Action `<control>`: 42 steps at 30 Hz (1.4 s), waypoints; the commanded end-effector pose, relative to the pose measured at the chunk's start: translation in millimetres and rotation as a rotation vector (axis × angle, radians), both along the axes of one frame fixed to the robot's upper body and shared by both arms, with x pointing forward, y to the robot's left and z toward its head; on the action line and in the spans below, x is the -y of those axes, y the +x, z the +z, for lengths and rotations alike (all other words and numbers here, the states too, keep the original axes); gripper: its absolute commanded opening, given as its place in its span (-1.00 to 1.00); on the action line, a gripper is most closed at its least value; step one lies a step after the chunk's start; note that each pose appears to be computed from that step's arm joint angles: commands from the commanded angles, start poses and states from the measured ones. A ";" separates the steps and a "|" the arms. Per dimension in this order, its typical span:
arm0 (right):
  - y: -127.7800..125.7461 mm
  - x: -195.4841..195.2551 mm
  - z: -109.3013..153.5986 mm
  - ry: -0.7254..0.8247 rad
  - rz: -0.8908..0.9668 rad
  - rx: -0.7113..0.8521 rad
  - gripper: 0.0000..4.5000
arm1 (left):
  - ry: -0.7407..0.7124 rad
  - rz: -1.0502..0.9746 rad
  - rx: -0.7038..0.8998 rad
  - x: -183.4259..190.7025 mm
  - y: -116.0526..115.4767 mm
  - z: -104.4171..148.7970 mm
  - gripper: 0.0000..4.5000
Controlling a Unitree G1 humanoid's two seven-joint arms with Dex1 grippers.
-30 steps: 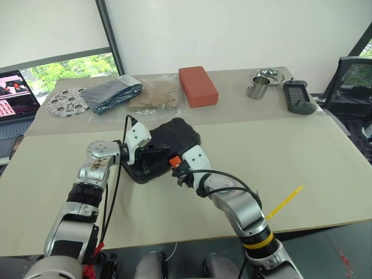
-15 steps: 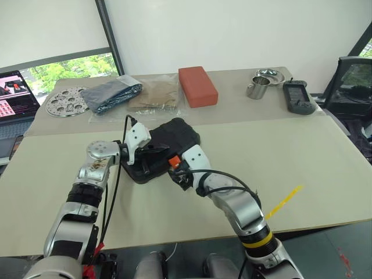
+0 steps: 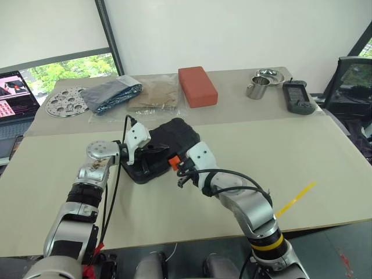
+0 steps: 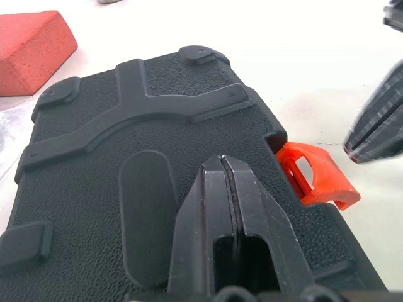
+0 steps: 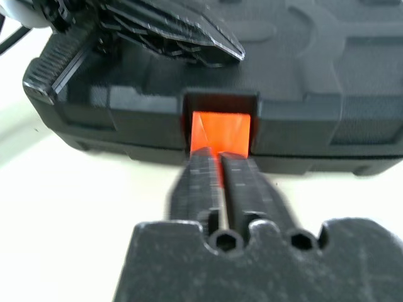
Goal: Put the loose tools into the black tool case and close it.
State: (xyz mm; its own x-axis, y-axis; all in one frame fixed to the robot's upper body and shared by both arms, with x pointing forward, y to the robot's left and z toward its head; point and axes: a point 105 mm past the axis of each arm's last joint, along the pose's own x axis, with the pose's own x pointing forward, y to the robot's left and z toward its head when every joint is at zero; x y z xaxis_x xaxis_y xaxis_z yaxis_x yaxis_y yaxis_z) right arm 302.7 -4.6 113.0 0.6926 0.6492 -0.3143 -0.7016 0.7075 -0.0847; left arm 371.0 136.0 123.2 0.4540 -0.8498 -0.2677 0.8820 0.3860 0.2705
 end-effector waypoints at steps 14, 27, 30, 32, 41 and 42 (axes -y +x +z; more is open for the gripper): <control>18.3 -12.2 11.5 0.030 -0.004 0.058 -0.98 | 0.062 0.040 -0.121 -10.6 -7.5 -38.3 -1.00; 26.2 -21.8 26.8 0.055 -0.001 0.106 -0.98 | 0.063 0.041 -0.124 -11.4 -7.8 -38.8 -1.00; 26.7 -22.9 31.2 0.060 0.001 0.117 -0.98 | 0.062 0.040 -0.123 -10.8 -7.7 -38.7 -1.00; 26.8 -24.2 35.1 0.065 0.004 0.127 -0.98 | 0.062 0.040 -0.123 -10.8 -7.6 -38.6 -1.00; 26.4 -29.9 42.7 0.081 0.017 0.142 -0.98 | 0.062 0.041 -0.122 -10.9 -7.1 -38.5 -1.00; 26.4 -30.4 42.2 0.081 0.018 0.141 -0.98 | 0.062 0.041 -0.122 -10.9 -7.1 -38.4 -1.00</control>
